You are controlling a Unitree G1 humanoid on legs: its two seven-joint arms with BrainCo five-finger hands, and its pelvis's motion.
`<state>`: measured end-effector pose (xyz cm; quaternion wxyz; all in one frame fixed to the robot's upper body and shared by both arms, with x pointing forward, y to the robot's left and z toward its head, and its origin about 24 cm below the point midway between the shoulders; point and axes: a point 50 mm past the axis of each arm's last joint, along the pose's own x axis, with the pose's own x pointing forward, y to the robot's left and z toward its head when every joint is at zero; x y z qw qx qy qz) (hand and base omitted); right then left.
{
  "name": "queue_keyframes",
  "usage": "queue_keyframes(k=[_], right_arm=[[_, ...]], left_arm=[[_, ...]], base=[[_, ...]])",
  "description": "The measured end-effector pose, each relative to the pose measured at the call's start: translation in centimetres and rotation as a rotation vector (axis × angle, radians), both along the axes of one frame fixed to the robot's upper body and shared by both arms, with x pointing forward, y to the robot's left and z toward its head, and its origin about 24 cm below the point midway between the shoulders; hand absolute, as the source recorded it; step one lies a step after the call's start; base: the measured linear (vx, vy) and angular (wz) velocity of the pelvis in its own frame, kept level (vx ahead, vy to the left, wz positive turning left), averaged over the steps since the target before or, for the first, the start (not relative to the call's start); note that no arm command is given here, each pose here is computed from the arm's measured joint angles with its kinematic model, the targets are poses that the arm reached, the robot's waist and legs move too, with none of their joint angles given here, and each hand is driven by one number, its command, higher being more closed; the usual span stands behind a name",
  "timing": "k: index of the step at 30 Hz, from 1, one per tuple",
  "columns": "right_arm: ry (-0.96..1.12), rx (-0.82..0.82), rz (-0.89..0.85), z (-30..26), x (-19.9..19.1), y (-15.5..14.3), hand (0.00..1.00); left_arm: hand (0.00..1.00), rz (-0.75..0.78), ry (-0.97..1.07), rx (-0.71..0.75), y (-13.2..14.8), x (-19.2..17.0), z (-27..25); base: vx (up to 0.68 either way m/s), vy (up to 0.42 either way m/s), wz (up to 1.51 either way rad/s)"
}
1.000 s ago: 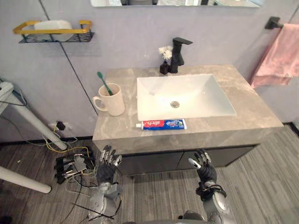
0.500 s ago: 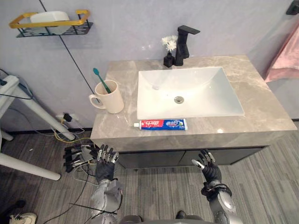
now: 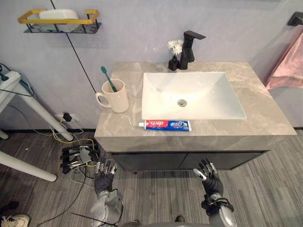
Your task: Organize washtable
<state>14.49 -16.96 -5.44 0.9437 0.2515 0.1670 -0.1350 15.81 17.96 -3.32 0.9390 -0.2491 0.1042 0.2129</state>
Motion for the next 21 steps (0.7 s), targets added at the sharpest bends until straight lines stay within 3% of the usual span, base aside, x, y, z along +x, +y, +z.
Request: queue_keyframes(k=[3, 6, 8, 12, 16, 21], right_arm=[[0.03, -0.031, -0.167, -0.4, -0.1, -3.6, 0.0], [0.0, -0.131, -0.438, 1.1, -0.9, -9.6, 0.0], [-0.053, -0.27, -0.61, 3.8, -1.8, -14.0, 0.0], [-0.246, -0.485, -0.734, 10.2, -0.8, -18.6, 0.0], [-0.436, -0.6, -0.718, 15.4, 2.3, -19.9, 0.0], [-0.616, -0.714, -0.584, 21.0, 6.5, -19.1, 0.0]], left_arm=[[0.0, -0.009, -0.003, 0.01, 0.3, 1.1, 0.0], [0.0, -0.021, -0.02, 0.061, 1.2, 1.8, 0.5], [0.0, -0.044, -0.035, 0.095, 1.8, 2.1, 0.8], [0.0, -0.091, -0.004, 0.134, 2.0, 2.0, 0.2], [0.0, -0.119, 0.004, 0.134, 1.7, 2.1, -0.1], [0.0, -0.176, -0.006, 0.123, 0.8, 2.2, -0.2]], base=[[0.0, 0.076, 0.01], [0.0, 0.08, 0.06], [0.01, 0.087, 0.16], [0.0, 0.071, 0.13], [-0.02, 0.041, 0.18], [0.01, 0.006, 0.22]])
